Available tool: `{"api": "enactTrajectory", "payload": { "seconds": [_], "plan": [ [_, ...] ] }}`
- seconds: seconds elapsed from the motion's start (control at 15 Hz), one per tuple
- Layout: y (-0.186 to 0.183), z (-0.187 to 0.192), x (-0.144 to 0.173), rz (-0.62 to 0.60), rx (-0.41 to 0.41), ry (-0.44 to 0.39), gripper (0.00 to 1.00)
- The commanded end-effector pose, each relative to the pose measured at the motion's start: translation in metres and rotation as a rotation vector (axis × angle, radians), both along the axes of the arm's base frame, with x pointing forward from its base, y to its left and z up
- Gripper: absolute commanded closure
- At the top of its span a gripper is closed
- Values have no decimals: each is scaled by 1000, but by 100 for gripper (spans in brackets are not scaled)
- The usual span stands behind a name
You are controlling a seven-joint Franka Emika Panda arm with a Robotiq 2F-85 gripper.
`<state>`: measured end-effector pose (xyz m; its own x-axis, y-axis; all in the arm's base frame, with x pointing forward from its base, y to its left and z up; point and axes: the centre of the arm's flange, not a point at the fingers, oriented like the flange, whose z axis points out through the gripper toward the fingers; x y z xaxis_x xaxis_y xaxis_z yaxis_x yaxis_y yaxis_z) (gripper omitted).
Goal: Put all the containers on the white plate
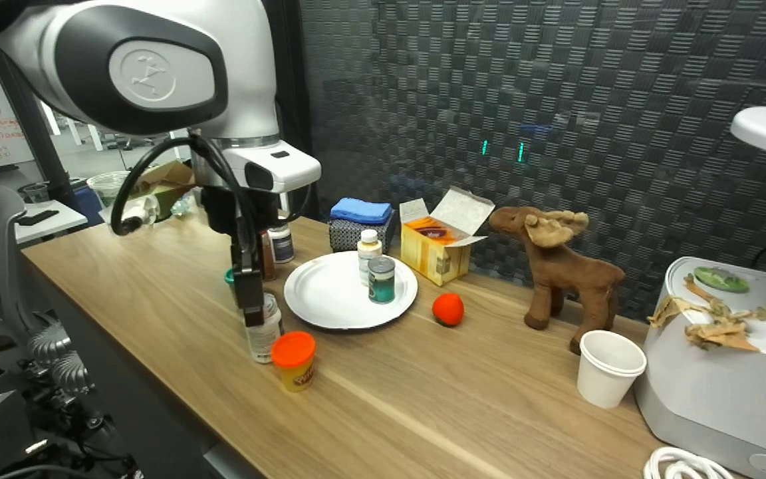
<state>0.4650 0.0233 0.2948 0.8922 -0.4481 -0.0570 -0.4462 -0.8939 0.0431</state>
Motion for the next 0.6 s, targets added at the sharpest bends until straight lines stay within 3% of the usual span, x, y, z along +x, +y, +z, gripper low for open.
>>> {"api": "enactTrajectory", "payload": {
  "seconds": [0.0,0.27,0.53],
  "plan": [
    [9,34,-7,42,-9,-49,80],
    [17,72,5,77,-14,-103,80],
    [8,101,47,102,-2,-158,80]
  ]
}}
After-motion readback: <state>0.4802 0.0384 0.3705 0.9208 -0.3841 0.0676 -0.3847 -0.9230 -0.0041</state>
